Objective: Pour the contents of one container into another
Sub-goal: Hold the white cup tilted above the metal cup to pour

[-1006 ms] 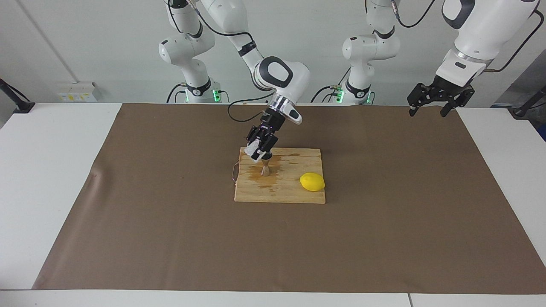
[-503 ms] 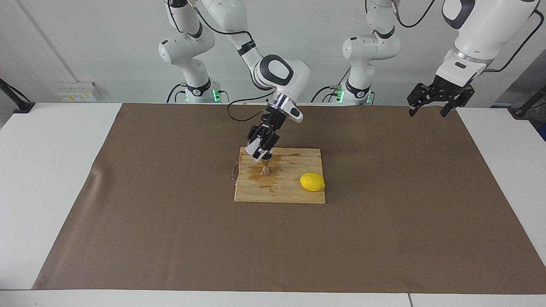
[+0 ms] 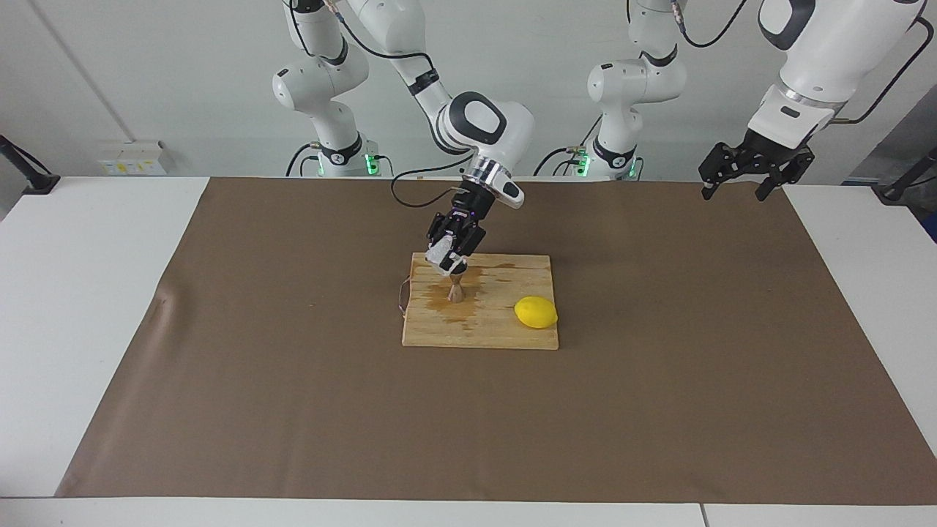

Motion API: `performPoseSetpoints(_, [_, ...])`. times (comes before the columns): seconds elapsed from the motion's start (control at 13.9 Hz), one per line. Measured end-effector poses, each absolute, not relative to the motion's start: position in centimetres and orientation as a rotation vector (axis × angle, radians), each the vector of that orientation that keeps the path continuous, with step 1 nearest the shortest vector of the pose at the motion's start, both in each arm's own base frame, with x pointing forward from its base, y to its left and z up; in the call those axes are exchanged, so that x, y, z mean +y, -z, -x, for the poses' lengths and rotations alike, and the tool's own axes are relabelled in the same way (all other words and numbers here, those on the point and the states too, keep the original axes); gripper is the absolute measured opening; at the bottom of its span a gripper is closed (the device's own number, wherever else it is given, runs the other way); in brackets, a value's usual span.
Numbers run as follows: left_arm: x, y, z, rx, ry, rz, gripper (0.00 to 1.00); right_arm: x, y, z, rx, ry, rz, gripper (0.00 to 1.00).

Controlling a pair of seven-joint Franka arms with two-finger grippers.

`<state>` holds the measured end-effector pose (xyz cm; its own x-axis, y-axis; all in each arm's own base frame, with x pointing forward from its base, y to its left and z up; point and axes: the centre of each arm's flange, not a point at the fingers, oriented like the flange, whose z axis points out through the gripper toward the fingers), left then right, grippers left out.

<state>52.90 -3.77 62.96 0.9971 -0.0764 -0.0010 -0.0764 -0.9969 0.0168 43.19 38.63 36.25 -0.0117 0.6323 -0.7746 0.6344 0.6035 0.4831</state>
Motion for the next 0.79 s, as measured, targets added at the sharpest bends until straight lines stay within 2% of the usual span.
performPoseSetpoints(0.79, [-3.8,-63.0,-52.9,-0.119,0.003,-3.123,1.00,38.0,-34.9,-42.7,1.689,0.020,-0.971,0.52])
